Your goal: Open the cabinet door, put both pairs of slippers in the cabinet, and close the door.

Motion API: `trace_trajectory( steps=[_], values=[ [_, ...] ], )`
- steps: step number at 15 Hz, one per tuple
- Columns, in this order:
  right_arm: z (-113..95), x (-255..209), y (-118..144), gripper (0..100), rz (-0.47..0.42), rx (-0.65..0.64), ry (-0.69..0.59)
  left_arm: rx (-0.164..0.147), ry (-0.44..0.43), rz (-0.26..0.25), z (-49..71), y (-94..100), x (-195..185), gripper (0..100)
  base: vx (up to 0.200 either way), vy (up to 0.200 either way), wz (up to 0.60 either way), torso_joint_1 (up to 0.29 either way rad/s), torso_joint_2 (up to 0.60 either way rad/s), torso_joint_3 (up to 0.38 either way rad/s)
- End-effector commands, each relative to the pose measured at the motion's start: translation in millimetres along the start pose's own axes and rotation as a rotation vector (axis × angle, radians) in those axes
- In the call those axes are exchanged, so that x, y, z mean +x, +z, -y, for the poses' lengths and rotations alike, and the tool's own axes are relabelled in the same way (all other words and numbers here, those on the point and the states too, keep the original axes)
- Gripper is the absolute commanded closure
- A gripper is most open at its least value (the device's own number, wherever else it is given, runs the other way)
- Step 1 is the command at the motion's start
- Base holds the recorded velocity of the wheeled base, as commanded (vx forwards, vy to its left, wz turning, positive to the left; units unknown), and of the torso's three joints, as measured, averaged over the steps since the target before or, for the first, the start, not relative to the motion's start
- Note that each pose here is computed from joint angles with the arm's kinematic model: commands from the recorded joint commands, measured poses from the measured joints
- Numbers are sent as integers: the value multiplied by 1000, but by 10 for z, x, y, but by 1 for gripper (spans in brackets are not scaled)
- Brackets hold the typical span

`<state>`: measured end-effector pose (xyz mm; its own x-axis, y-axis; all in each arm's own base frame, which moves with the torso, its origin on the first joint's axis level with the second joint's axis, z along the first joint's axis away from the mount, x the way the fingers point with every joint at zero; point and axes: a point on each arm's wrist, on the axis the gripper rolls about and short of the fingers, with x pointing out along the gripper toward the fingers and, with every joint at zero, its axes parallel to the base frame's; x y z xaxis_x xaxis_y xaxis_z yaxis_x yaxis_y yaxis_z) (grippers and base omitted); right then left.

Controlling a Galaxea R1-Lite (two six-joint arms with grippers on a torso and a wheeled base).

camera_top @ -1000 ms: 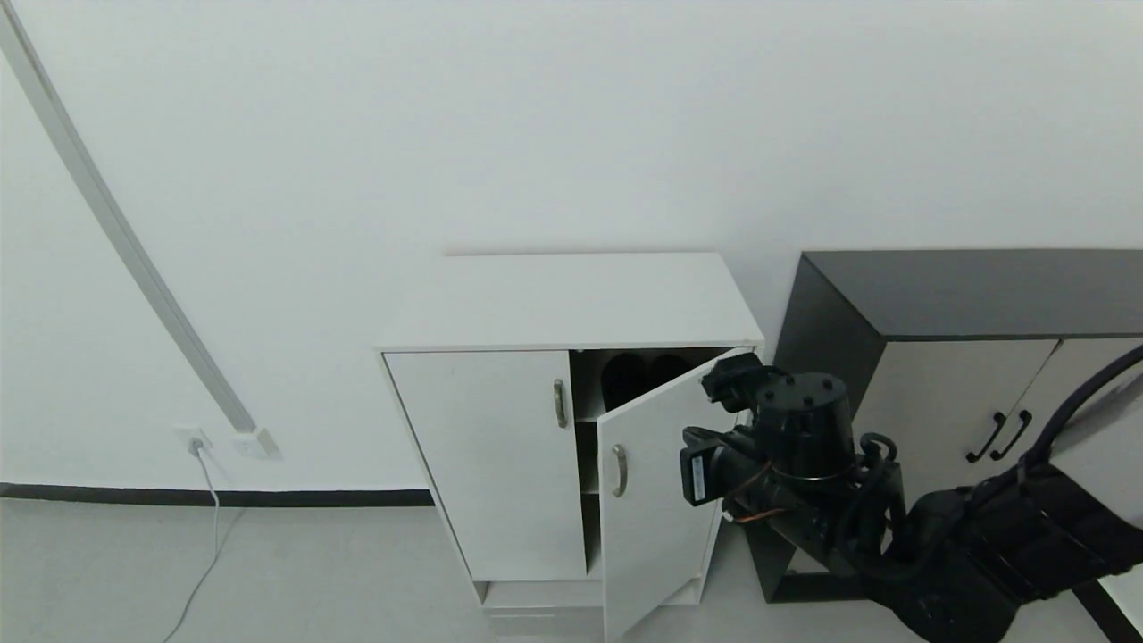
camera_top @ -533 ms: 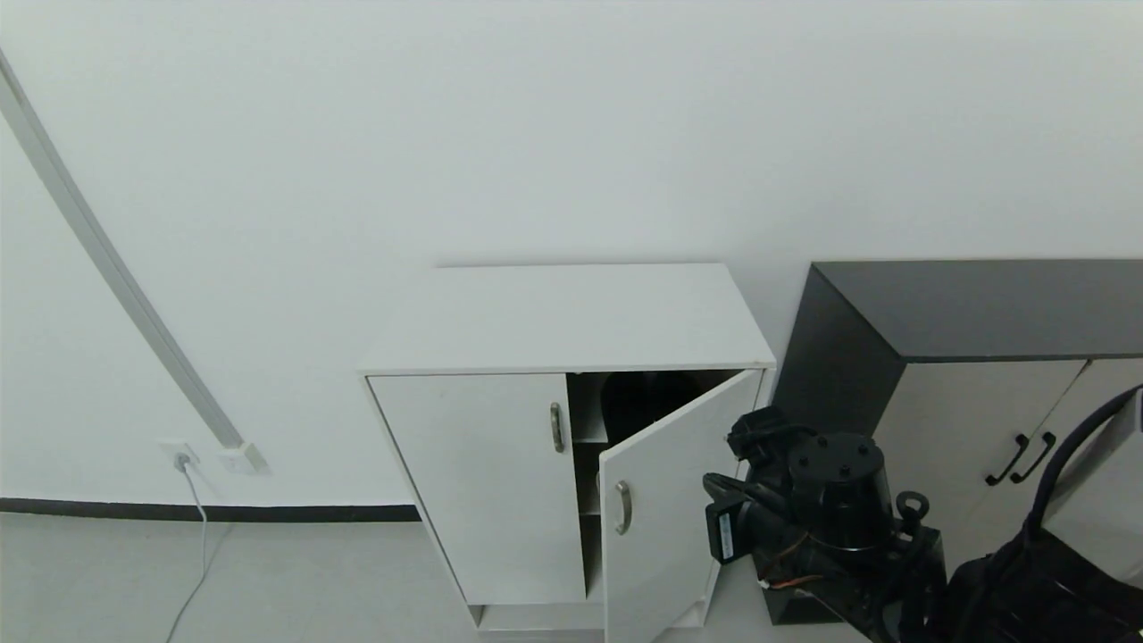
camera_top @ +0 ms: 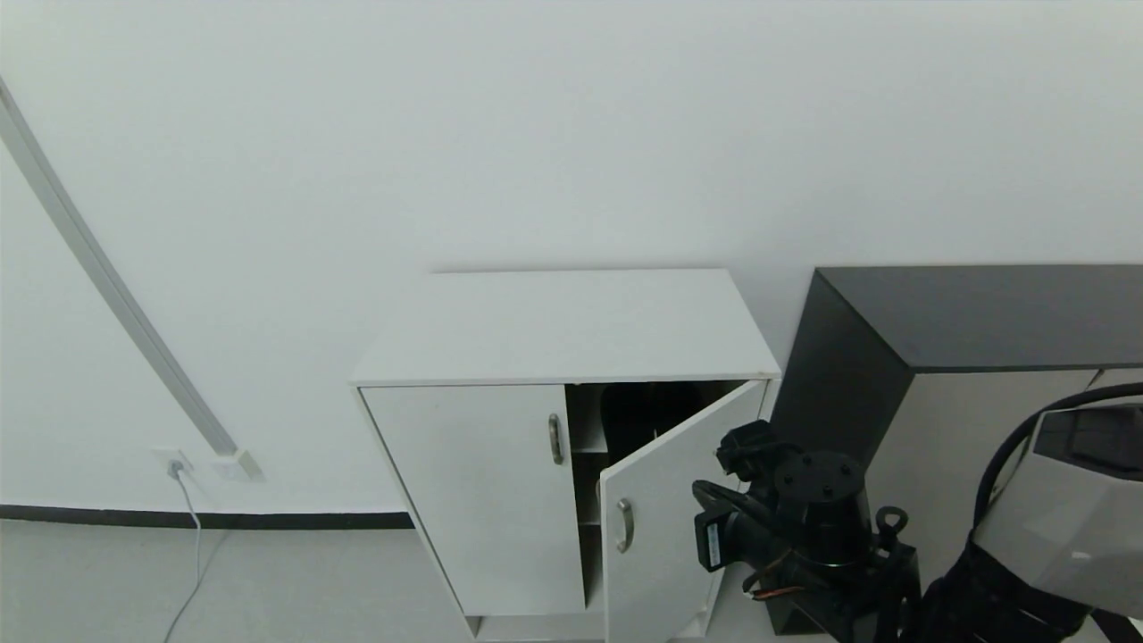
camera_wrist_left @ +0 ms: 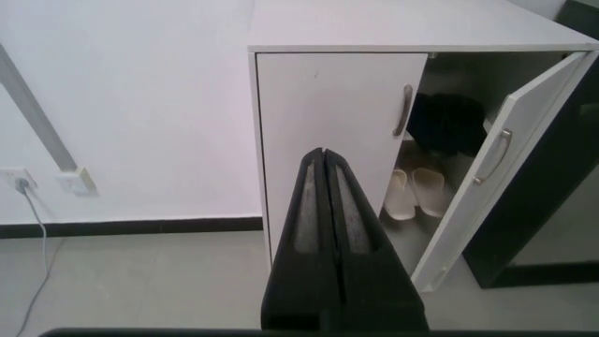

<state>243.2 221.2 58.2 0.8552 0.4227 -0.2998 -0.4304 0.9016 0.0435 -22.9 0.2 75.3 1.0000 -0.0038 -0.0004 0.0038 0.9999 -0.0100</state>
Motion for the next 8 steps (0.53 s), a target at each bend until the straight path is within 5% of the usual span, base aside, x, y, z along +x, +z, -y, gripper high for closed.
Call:
trace_trajectory(
  steps=[1, 8],
  values=[
    [-40, 146, -79, 100, -12, -5, 1, -2, -1, -1, 0, 0, 1, 100, 0, 0, 0, 0, 0, 0],
    [-70, 506, -105, 100, 15, 5, -13, -2, 1, -1, 0, 0, 1, 100, 0, 0, 0, 0, 0, 0]
  ],
)
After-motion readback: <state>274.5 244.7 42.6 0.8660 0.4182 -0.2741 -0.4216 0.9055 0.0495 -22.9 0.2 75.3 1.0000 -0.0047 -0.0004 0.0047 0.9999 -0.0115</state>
